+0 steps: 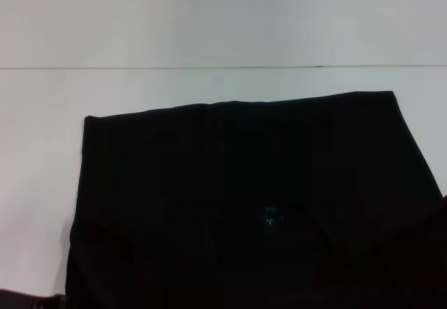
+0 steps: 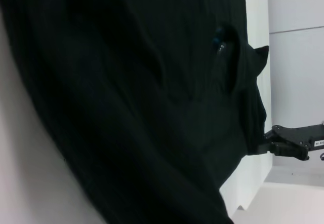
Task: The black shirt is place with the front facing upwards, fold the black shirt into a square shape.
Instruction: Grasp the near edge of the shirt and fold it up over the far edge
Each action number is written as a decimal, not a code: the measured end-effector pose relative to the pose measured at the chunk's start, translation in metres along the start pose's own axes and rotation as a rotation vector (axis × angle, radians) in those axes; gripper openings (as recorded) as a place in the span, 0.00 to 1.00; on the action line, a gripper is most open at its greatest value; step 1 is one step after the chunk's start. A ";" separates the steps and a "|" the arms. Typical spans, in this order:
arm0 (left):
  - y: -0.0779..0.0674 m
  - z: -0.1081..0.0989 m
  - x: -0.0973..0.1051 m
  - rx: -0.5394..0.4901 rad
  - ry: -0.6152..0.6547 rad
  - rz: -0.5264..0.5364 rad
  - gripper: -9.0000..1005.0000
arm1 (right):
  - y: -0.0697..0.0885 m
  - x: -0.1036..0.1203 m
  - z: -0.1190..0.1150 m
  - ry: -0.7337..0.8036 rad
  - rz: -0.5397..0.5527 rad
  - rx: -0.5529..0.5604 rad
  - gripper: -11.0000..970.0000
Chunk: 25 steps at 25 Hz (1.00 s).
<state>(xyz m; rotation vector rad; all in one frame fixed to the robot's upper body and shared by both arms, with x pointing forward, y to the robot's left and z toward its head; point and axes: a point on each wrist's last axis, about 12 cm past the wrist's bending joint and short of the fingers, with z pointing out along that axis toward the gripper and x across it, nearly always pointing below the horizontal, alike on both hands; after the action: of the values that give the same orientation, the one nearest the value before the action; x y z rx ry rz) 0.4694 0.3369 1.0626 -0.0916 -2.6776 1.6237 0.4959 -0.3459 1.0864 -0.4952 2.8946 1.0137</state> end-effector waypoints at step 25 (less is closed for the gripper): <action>-0.010 -0.015 -0.095 0.063 -0.940 0.106 0.04 | -0.028 -0.083 -0.008 -0.909 0.191 -0.116 0.05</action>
<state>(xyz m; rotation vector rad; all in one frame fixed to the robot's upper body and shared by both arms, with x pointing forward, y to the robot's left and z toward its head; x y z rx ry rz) 0.5646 0.3399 1.0805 0.7201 -3.2520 2.1844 0.5841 -0.3479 1.0869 0.2173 2.0893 1.0567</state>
